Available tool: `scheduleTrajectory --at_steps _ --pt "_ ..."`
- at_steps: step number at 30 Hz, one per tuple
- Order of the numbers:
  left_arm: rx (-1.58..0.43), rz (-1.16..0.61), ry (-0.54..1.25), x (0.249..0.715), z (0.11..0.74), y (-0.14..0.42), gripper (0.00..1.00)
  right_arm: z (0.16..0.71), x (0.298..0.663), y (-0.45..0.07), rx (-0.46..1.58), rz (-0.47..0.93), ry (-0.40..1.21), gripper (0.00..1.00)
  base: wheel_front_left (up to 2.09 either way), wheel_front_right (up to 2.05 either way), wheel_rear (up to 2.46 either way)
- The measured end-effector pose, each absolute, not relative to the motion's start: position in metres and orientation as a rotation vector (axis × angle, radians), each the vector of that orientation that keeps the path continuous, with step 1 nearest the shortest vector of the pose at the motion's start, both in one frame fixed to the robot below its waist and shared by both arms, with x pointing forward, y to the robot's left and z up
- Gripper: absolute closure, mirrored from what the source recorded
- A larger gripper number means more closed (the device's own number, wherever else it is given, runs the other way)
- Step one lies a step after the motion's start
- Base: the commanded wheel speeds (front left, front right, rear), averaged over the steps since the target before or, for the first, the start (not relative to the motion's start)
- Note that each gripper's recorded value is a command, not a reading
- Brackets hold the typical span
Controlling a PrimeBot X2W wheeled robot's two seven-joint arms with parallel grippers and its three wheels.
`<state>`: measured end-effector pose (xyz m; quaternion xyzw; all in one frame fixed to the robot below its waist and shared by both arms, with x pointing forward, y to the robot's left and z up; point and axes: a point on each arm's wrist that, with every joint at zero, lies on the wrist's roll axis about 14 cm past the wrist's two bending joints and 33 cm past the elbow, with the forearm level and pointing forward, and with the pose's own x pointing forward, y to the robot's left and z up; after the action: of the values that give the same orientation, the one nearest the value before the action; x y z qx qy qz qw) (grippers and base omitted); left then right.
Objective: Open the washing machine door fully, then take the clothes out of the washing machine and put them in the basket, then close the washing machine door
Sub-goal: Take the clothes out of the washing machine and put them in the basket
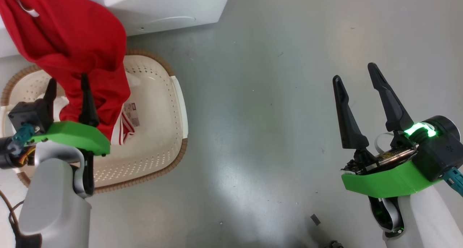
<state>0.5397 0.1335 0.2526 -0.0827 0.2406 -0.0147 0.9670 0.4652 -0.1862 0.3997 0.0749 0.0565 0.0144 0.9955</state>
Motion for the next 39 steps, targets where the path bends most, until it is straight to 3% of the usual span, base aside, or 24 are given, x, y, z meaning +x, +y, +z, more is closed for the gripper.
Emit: scheduleTrajectory --at_steps 16,39 --pt "-0.183 -0.070 0.187 0.534 0.341 0.127 0.00 0.404 0.469 -0.181 0.160 0.043 0.095 0.00 0.00 0.00 0.00" --pt "-0.152 0.028 0.110 0.485 0.386 0.139 0.00 0.408 0.473 -0.179 0.167 0.047 0.077 0.00 0.00 0.00 0.00"
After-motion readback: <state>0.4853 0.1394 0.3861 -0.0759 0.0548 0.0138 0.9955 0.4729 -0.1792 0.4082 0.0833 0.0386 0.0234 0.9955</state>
